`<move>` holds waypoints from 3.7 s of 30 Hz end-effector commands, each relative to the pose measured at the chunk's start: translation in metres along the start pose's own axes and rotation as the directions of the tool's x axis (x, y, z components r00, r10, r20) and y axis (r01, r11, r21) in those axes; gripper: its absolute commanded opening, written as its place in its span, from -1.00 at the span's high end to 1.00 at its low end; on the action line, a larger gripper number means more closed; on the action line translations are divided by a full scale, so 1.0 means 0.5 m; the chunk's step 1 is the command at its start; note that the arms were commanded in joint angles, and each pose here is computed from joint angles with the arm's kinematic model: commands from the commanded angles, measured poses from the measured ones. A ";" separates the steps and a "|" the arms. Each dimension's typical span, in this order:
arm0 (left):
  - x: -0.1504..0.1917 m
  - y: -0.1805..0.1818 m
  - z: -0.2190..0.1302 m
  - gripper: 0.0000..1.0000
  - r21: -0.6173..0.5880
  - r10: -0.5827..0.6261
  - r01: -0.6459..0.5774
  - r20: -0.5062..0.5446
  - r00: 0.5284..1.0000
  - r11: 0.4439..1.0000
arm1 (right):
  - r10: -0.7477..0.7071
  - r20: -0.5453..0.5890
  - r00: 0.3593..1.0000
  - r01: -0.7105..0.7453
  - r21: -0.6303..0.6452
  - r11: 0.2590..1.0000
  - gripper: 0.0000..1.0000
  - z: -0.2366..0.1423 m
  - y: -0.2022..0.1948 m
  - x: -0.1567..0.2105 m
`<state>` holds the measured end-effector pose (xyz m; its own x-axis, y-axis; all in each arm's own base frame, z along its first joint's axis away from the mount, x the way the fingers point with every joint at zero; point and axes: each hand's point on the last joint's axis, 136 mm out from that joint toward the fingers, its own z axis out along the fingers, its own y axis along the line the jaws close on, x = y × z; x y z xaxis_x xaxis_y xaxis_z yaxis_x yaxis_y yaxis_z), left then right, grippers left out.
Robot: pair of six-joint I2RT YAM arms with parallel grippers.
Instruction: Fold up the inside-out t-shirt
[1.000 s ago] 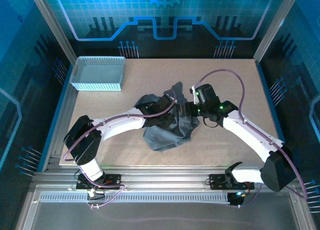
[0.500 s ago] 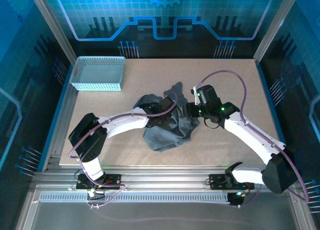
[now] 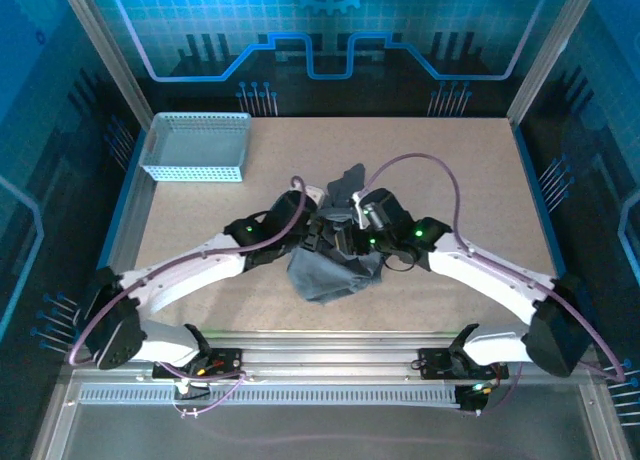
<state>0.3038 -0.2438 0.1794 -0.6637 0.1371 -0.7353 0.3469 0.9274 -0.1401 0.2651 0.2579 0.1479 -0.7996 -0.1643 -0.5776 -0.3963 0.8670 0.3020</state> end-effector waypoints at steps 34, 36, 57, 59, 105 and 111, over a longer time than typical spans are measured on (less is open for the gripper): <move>-0.022 0.041 -0.032 1.00 0.150 -0.226 0.218 0.035 0.974 0.964 | -0.151 0.070 0.986 0.136 0.184 0.973 0.89 0.043 0.025 -0.071; -0.027 0.046 -0.035 1.00 0.143 -0.220 0.213 0.039 0.975 0.967 | -0.152 0.087 0.984 0.136 0.173 0.976 0.94 0.015 0.028 -0.075; 0.059 0.155 -0.036 1.00 0.042 -0.345 0.344 0.016 0.938 0.938 | 0.002 0.041 0.999 0.000 -0.066 0.998 0.55 0.056 0.015 -0.065; 0.080 0.168 -0.032 1.00 0.024 -0.360 0.360 0.003 0.933 0.933 | -0.013 0.026 1.000 0.015 -0.067 0.998 0.40 0.065 0.021 -0.060; 0.158 0.039 0.140 0.31 -0.141 -0.228 0.191 -0.335 0.914 0.971 | 0.094 -0.011 0.996 -0.092 0.098 0.991 -0.02 0.096 -0.090 -0.011; 0.159 0.046 0.130 0.95 -0.141 -0.233 0.198 -0.309 0.922 0.970 | 0.090 -0.027 0.996 -0.087 0.096 0.992 0.00 0.113 -0.088 -0.008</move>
<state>0.3043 -0.2342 0.0676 -0.9073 0.0271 -0.4197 0.1101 0.9785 -0.1747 0.3067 0.2421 0.0949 -0.8434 -0.1143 -0.5249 -0.2840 0.9243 0.2550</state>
